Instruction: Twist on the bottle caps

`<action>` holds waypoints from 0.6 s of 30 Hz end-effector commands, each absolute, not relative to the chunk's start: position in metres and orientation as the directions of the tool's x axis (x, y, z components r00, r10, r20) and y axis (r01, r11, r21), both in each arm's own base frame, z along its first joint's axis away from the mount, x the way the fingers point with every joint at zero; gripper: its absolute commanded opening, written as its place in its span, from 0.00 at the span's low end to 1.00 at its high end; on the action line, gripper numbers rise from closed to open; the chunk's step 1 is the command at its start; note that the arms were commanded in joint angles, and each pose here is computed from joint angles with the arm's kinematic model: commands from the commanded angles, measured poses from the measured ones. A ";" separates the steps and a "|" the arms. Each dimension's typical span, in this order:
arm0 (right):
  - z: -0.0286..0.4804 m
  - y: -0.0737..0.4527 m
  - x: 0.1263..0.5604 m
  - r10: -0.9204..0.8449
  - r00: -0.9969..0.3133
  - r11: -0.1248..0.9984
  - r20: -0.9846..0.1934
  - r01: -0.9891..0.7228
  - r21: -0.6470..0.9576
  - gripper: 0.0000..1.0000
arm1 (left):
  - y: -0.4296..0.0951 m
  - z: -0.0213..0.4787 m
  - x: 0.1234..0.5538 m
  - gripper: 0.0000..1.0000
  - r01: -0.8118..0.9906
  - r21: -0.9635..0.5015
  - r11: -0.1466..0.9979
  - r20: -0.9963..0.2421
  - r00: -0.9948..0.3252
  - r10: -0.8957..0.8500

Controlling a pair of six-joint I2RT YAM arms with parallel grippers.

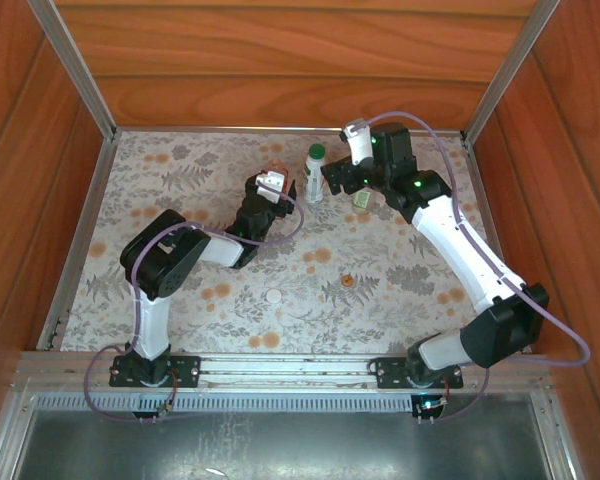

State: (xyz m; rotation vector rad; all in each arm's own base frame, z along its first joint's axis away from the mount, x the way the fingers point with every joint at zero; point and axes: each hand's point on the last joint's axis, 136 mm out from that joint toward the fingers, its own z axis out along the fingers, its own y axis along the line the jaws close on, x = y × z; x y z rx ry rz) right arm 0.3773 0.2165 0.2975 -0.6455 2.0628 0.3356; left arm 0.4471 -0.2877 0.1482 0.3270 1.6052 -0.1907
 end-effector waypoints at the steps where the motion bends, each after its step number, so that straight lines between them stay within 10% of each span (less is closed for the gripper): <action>1: 0.300 0.220 0.371 -0.304 -0.436 0.818 -0.847 -0.575 0.003 0.96 | -0.293 0.155 0.450 0.77 0.358 0.073 0.931 -0.997 0.001 0.078; 18: 0.287 0.214 0.347 -0.285 -0.475 0.811 -0.833 -0.582 0.054 0.95 | -0.296 0.174 0.378 0.59 0.623 0.078 0.778 -0.997 0.030 0.076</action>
